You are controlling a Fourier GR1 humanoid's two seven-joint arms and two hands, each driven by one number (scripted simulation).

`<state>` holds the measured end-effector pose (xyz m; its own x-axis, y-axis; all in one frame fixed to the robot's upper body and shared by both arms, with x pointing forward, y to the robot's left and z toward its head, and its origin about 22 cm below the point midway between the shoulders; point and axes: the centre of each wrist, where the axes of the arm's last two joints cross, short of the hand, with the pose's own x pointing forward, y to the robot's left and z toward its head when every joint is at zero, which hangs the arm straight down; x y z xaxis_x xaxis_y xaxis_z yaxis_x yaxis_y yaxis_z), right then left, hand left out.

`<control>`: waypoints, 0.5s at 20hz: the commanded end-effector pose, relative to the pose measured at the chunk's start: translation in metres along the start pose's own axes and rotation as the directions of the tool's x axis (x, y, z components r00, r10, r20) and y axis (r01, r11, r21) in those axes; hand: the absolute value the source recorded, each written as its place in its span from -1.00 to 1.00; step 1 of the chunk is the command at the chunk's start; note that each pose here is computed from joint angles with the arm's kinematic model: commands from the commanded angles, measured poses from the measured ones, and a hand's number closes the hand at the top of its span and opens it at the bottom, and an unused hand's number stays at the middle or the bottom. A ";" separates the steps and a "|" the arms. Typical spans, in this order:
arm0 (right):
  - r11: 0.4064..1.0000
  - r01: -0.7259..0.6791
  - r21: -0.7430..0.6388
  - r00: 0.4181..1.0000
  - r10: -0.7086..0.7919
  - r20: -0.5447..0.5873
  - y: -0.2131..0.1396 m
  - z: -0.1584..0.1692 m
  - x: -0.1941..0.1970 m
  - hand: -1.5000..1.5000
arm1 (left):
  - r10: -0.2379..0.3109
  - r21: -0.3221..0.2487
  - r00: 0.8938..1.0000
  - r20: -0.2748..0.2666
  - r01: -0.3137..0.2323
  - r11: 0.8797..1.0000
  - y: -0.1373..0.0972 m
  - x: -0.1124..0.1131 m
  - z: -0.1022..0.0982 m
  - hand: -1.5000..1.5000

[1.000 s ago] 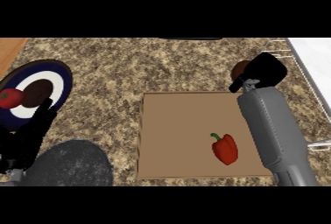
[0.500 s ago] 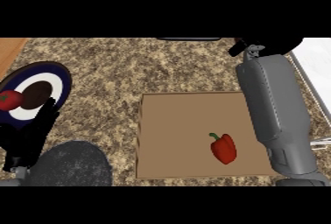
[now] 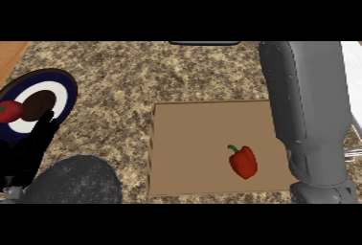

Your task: Pick the cupcake from the tray and place it in the tiered shelf

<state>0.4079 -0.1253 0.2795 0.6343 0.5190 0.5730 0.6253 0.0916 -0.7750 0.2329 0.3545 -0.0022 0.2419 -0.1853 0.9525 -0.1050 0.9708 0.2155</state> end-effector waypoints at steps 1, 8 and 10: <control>0.997 0.045 -0.062 0.980 -0.056 -0.193 -0.038 0.020 0.031 1.00 | 0.008 0.012 1.000 0.007 -0.008 1.000 0.004 -0.004 -0.001 0.00; 0.975 -0.114 -0.192 0.971 0.068 -0.229 -0.073 -0.026 0.040 1.00 | 0.008 0.007 1.000 0.014 -0.008 1.000 0.006 0.006 -0.002 0.00; 0.962 -0.181 -0.207 0.958 0.125 -0.258 -0.058 -0.027 0.034 1.00 | -0.001 -0.013 1.000 0.003 0.001 1.000 -0.009 0.002 0.010 0.00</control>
<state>0.4043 -0.1324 0.3370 0.6677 0.5005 0.5510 0.6756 -0.0967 -0.7309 0.2306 0.3501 -0.0016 0.2391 -0.1774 0.9547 -0.1053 0.9726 0.2071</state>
